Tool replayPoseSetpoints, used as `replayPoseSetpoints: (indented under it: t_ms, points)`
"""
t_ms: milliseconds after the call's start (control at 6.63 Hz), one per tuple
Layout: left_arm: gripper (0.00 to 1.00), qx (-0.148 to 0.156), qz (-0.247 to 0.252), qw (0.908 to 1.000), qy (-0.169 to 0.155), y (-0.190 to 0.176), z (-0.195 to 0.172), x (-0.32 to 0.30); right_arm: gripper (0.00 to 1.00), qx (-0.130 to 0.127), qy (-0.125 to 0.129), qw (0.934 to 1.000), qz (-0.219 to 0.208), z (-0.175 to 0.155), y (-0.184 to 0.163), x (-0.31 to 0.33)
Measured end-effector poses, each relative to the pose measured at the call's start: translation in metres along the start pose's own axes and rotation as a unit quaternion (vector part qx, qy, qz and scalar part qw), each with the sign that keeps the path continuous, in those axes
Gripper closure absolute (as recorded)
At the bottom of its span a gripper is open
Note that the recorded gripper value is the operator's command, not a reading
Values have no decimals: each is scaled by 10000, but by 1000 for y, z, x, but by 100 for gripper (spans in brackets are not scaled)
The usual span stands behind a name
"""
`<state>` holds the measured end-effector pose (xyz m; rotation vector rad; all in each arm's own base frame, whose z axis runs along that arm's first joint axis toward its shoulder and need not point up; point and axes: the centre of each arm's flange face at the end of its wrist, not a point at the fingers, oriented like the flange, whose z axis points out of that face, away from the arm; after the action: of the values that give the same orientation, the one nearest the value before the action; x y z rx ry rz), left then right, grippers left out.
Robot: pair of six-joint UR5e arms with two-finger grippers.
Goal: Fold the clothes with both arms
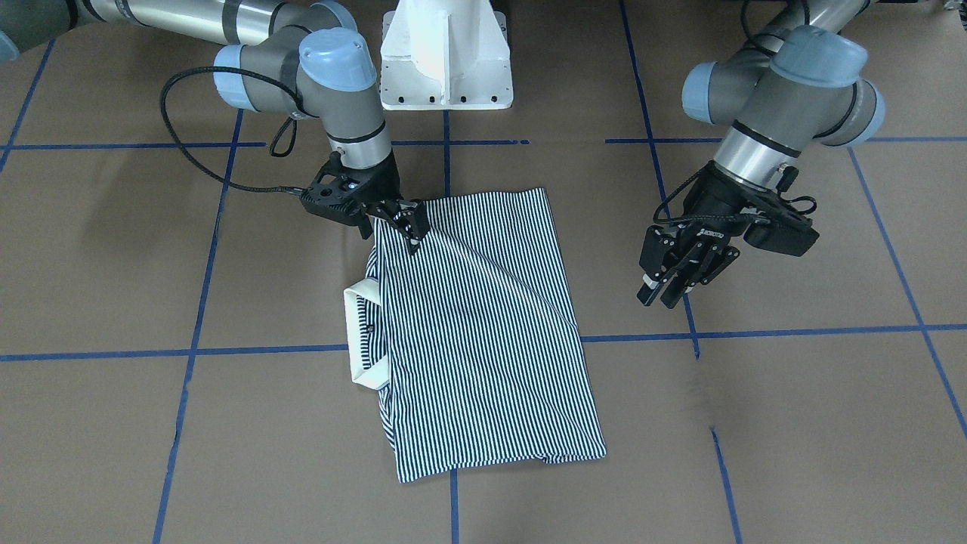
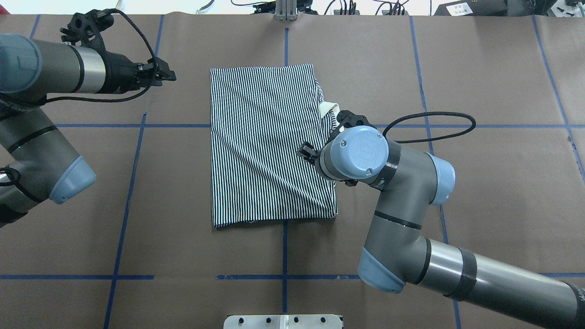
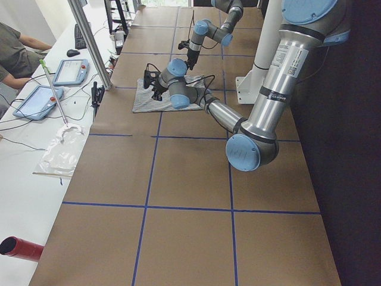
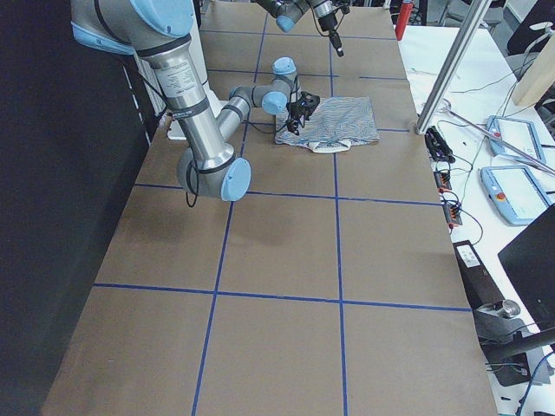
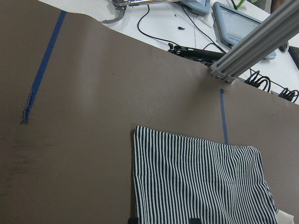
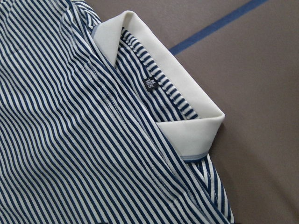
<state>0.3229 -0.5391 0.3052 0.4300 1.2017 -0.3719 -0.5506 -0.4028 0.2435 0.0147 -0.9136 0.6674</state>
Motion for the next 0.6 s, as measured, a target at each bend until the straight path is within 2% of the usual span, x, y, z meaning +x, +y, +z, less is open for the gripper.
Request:
replayPoseSetpoints:
  t_ms: [151,302,603]
  points:
    - [53,0,0,10000,1,0,0,0,4,5,11,9991,421,6,20,3]
    - [53,1,1,10000,3,0,0,0,4,-10,50,9983,572,11,34,6]
    - [53,4,5,10000,17,0,-1,1,4,-32,174,9980,599,19,45,15]
